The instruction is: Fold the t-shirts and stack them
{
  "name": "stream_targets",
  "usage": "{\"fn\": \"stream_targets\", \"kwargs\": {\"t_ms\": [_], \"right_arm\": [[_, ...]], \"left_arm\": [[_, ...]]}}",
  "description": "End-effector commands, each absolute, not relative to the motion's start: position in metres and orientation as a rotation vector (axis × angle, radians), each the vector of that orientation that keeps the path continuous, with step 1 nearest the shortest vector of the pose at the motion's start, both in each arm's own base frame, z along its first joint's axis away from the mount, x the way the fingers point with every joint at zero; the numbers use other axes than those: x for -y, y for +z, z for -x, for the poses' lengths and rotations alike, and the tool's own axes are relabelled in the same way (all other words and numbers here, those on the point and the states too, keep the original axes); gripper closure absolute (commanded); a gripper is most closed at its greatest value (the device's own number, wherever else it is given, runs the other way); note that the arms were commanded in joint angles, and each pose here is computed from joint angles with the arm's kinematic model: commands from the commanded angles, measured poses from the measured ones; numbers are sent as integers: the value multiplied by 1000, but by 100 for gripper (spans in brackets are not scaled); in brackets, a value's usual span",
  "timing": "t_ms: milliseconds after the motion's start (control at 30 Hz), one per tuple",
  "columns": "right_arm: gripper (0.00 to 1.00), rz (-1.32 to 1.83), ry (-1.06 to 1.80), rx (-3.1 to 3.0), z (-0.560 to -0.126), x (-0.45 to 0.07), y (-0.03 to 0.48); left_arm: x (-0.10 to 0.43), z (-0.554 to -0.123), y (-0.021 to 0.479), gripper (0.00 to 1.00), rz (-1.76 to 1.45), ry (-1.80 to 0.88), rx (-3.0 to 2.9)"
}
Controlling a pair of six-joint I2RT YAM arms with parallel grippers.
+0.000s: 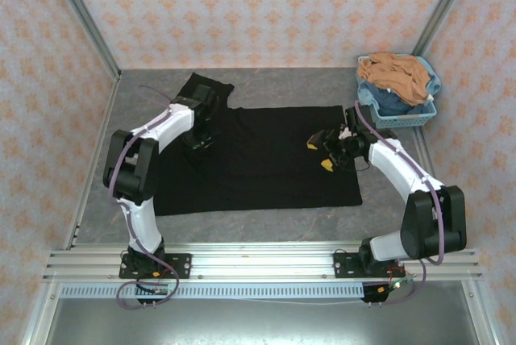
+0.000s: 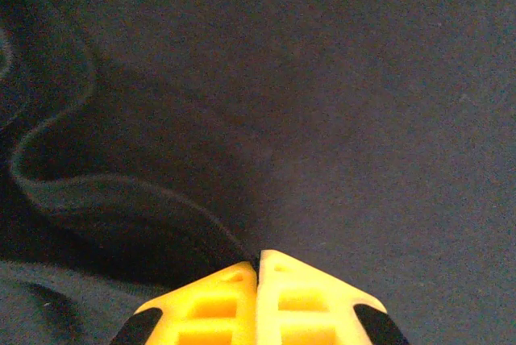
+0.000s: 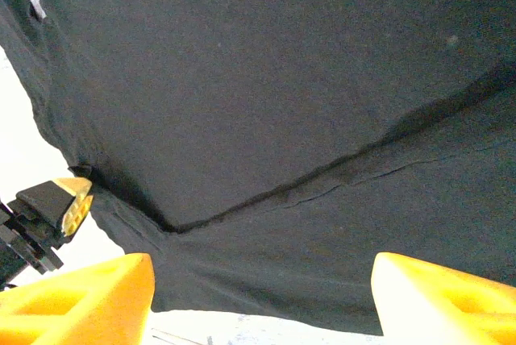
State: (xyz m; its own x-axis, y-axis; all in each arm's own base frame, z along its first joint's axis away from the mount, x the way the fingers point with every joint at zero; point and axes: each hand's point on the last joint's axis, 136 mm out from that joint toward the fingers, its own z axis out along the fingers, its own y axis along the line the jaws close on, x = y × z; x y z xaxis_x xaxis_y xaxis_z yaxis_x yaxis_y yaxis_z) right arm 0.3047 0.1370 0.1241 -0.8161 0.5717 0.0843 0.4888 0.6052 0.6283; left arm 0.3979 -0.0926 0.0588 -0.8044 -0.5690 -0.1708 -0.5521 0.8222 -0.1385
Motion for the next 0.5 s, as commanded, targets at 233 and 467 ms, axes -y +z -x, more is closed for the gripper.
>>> {"fn": "stream_targets", "kwargs": {"t_ms": [233,467], "right_arm": [[29,-968,943,-2726,-297,-130,112],[29,-967,930,-2737,-298,-129,108]], "left_arm": [[112,-407,52,99,570,16,-2918],[145,-416,82,55,379,-177,-2786]]}}
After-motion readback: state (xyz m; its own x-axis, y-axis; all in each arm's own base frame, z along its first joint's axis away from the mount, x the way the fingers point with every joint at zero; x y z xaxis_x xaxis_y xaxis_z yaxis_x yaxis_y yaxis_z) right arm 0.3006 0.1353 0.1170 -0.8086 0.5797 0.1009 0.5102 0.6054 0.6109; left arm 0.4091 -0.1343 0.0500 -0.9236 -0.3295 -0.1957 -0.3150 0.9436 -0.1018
